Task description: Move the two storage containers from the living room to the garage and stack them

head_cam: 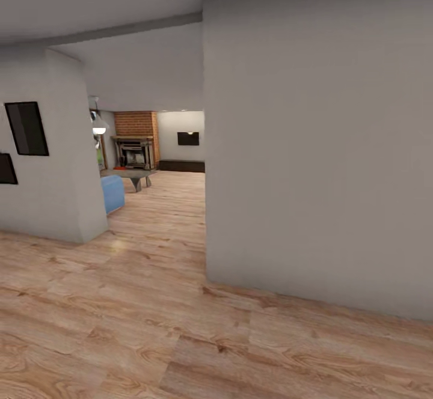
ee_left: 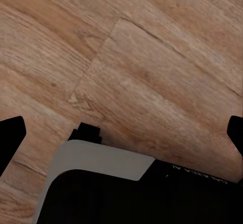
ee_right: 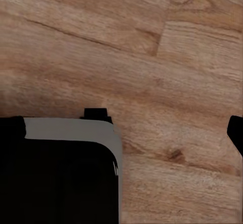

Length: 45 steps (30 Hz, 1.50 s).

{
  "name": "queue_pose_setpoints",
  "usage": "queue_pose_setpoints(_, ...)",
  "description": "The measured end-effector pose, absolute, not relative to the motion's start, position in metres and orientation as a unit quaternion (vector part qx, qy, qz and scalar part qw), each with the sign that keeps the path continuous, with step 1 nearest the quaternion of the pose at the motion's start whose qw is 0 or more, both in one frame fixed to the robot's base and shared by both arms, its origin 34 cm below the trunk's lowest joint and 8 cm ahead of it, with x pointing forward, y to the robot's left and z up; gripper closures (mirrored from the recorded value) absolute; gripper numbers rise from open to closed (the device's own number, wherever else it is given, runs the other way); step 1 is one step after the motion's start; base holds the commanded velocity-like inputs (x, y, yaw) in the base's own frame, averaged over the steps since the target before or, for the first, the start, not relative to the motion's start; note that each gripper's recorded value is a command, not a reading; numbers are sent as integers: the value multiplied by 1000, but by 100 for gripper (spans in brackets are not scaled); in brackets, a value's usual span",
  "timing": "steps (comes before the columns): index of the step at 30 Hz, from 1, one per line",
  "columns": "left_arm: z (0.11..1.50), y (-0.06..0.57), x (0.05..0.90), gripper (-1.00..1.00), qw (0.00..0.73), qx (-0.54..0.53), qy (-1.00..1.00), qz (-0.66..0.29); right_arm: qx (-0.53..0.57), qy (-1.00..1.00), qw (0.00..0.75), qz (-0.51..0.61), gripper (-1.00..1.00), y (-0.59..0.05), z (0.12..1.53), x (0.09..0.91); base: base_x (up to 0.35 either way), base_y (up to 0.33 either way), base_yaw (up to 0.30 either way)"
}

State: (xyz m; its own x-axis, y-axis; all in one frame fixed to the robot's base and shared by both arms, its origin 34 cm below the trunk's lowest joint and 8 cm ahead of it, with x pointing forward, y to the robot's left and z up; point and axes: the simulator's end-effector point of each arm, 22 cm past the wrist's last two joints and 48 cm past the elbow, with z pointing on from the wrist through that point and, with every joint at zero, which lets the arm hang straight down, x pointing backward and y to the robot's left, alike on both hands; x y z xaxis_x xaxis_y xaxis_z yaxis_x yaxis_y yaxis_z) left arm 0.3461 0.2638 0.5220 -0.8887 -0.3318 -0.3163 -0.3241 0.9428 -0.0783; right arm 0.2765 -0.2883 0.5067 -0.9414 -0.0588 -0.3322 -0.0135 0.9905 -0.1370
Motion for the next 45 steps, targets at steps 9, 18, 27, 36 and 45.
queue_pose_setpoints(9, 522, 264, 346, -100, 165, -169, 972, -12, -17, 983, 171, -67, -100, -289, 507, 277, 324, 0, 286)
queue_pose_setpoints(18, 522, 265, 346, -100, 165, -169, 972, -11, -13, 983, 171, -68, -100, -291, 507, 277, 324, 0, 288)
queue_pose_setpoints(27, 522, 265, 346, -100, 164, -169, 972, -11, -12, 983, 171, -68, -100, -291, 507, 277, 324, 0, 288)
queue_pose_setpoints(36, 522, 265, 346, -100, 165, -169, 972, -11, -12, 983, 171, -68, -100, -291, 507, 277, 324, 0, 288)
queue_pose_setpoints(45, 522, 265, 346, -100, 166, -169, 972, -11, -12, 983, 172, -68, -100, -291, 507, 277, 324, 0, 288)
